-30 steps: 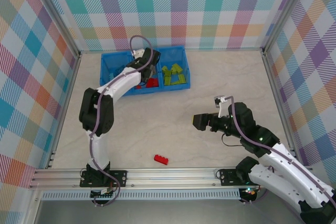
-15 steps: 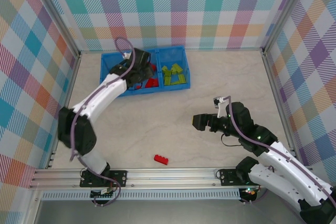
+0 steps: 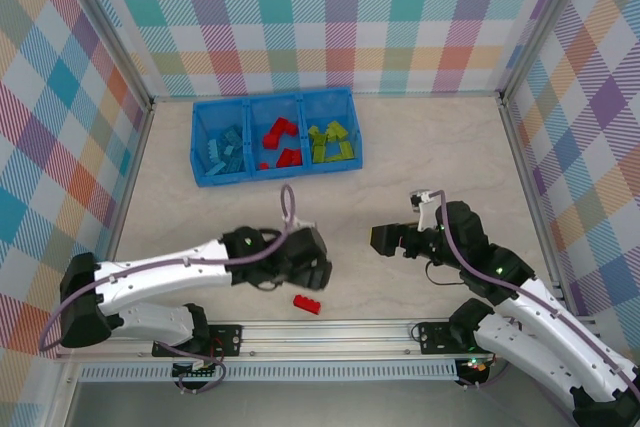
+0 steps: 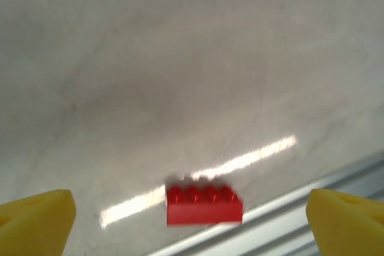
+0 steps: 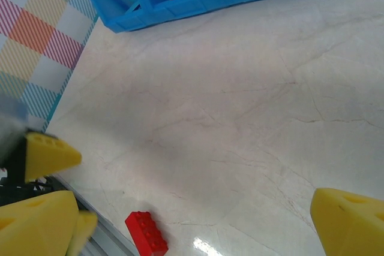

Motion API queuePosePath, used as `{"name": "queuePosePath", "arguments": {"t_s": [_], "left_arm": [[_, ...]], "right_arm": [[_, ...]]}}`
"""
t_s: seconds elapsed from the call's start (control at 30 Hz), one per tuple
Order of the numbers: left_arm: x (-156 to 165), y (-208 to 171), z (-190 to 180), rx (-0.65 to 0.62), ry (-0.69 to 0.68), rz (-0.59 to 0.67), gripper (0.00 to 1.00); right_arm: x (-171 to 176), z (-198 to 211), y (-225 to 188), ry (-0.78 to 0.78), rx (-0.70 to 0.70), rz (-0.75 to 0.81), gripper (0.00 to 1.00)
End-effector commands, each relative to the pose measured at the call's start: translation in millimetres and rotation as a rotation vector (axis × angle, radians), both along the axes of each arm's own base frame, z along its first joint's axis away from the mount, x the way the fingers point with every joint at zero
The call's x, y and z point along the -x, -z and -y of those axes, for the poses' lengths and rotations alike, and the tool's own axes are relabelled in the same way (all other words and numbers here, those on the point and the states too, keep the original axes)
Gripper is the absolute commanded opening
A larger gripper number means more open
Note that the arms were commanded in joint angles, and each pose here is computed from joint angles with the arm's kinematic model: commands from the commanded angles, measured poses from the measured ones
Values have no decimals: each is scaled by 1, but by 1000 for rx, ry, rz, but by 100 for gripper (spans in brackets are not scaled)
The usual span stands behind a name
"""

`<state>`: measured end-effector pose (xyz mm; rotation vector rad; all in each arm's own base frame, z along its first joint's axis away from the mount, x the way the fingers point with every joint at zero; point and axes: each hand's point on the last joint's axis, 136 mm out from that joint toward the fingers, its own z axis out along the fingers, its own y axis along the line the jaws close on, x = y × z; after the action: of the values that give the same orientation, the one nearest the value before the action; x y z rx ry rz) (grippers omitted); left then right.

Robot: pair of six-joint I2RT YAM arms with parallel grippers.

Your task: Sort the legos into containers by color

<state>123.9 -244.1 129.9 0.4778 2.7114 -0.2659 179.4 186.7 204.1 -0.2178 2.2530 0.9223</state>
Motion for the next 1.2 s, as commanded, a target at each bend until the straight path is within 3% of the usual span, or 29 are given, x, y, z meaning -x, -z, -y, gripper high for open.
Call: {"name": "queuePosePath", "arguments": {"t_s": [0.0,0.4,0.57,0.73,1.03,1.17], "left_arm": [[26,38,-8,-65,-16,-94,100],[49,85,30,25,95,-233,100],[42,98,15,-57,68,-196,100],[38,110,6,-93,42,-174,76],[35,121,4,-125,38,-164,60],[25,106,3,-111,19,-114,50]], "right_arm": [[6,0,5,-27,21,-27,100],[13,0,8,-22,-10,-80,100],[12,-1,8,-26,-7,-81,100],[12,-2,8,-28,-8,-77,99],[14,0,9,-25,-10,-86,100],[20,-7,8,-81,-15,-90,100]]}}
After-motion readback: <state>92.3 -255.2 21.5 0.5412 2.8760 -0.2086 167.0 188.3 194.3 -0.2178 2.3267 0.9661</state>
